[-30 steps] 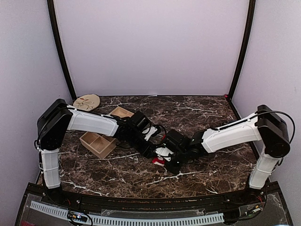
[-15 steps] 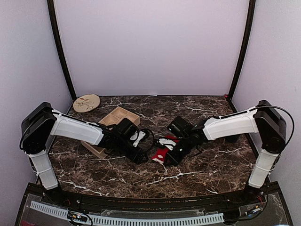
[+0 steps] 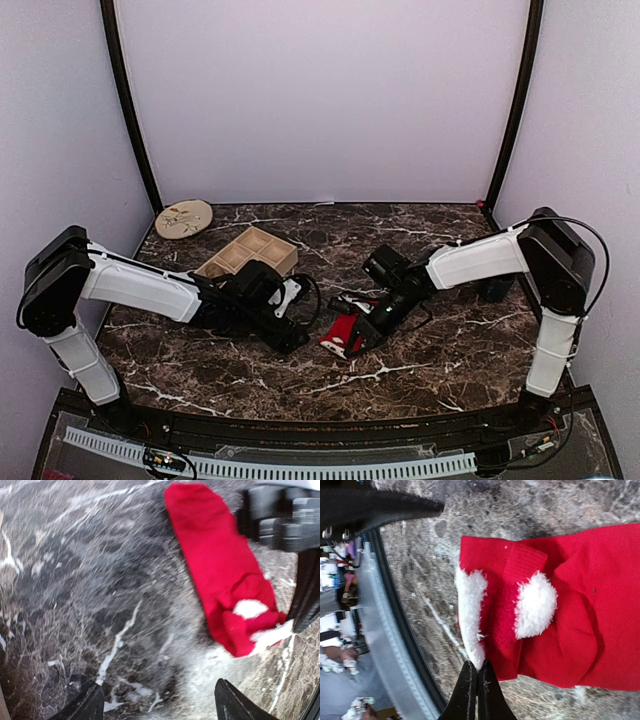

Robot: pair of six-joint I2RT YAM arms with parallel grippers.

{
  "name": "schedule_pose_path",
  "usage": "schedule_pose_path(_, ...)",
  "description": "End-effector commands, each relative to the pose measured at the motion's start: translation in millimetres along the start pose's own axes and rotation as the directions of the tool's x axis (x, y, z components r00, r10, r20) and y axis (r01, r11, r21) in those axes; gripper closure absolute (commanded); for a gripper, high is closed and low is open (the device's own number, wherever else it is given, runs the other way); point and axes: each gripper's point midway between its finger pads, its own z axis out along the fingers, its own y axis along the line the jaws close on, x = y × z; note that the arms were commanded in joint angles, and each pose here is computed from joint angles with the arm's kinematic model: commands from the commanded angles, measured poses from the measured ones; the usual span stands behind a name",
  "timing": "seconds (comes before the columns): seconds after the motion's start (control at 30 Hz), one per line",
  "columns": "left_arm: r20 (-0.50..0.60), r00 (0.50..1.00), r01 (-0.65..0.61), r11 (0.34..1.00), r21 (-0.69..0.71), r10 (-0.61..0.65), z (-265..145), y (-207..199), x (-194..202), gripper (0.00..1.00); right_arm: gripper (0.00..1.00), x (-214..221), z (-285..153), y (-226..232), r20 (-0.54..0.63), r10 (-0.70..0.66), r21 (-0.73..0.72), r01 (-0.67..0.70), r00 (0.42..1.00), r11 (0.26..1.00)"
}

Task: Roll the socks
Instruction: Roll the sock at the center of the board.

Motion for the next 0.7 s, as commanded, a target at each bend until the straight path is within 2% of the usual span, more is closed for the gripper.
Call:
schedule_pose_path(0.0,0.140,0.985,-0.096,0.995,-0.017,0.097,-17.8,-15.1,-29.2,0.21,1.00,-4.6,0.8,18.8,-0.025,0.083,-0.196,-0.086,0.996,0.977)
schedule_pose_path(0.13,0.193,0.969,-0.155,0.988,-0.020,0.156,-23.3,-26.6,-40.5,0.21,1.00,0.4,7.5,16.6,-0.074,0.138,-0.256,-0.153,0.988,0.955)
schedule_pose_path(0.23,0.194,0.962,-0.192,0.981,-0.014,0.191,-20.3,-33.4,-43.0,0.21,1.00,1.1,10.7,12.2,-0.088,0.170,-0.268,-0.188,0.981,0.945)
schedule_pose_path(0.67,0.210,0.898,-0.391,0.920,-0.027,0.388,-14.9,-58.6,-35.9,0.22,1.00,-18.5,-1.5,0.6,-0.073,0.228,-0.281,-0.240,0.971,0.929)
